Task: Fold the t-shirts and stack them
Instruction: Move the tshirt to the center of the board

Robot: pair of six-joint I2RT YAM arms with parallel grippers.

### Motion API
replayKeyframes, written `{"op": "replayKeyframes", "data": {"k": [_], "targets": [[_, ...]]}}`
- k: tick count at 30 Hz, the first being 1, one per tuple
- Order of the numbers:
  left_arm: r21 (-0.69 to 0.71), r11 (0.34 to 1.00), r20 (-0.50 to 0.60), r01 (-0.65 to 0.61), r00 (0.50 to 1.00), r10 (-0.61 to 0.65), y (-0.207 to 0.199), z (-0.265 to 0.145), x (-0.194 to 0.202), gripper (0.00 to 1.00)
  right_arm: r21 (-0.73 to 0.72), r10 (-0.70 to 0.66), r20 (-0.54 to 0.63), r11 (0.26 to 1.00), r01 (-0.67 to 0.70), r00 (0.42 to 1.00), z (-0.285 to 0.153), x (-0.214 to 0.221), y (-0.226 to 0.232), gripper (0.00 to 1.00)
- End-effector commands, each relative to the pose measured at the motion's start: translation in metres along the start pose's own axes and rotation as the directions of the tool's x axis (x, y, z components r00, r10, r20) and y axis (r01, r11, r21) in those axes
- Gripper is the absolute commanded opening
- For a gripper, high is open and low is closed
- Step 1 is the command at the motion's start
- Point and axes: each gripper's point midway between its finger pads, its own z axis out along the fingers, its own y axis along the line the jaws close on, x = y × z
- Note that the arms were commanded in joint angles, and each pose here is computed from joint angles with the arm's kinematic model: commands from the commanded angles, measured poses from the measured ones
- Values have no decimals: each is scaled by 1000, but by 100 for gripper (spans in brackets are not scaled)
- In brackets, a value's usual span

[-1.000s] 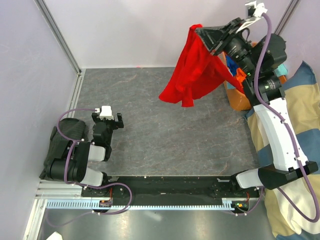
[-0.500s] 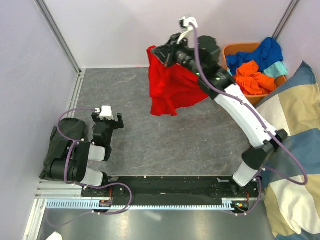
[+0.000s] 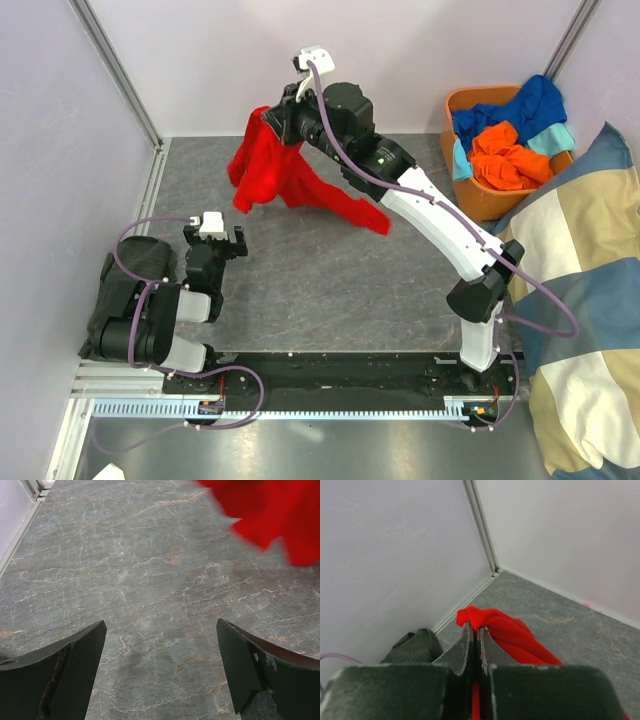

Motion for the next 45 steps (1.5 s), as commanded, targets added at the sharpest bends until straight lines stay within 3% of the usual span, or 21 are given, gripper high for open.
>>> {"op": "replayKeyframes", "data": {"k": [1, 7, 15, 25, 34, 42, 45], "targets": [[-18, 999, 45, 36, 998, -35, 3, 5, -14, 100, 183, -30, -3, 983, 30, 1000, -16, 15, -39, 0], [-18, 999, 46, 36, 998, -35, 3, 5, -14, 100, 375, -41, -116, 923, 82, 992, -59, 84, -91, 0], [-18, 999, 46, 36, 998, -35, 3, 5, -14, 100, 565, 16, -200, 819, 102, 980, -147, 119, -129, 0], [-18, 999, 48, 36, 998, -35, 3, 5, -15, 100, 710, 183, -314, 696, 103, 931, -247, 185, -156, 0], [-18, 999, 48, 38, 998, -37, 3, 5, -15, 100, 715, 262, -386, 691, 107, 884, -270, 236, -158, 0], [-12, 999, 43, 42, 998, -42, 4, 6, -14, 100, 704, 265, -415, 700, 122, 871, -271, 256, -161, 0], [-100, 992, 15, 81, 997, -80, 17, 8, -16, 100, 695, 272, -431, 708, 125, 860, -269, 263, -160, 0]]}}
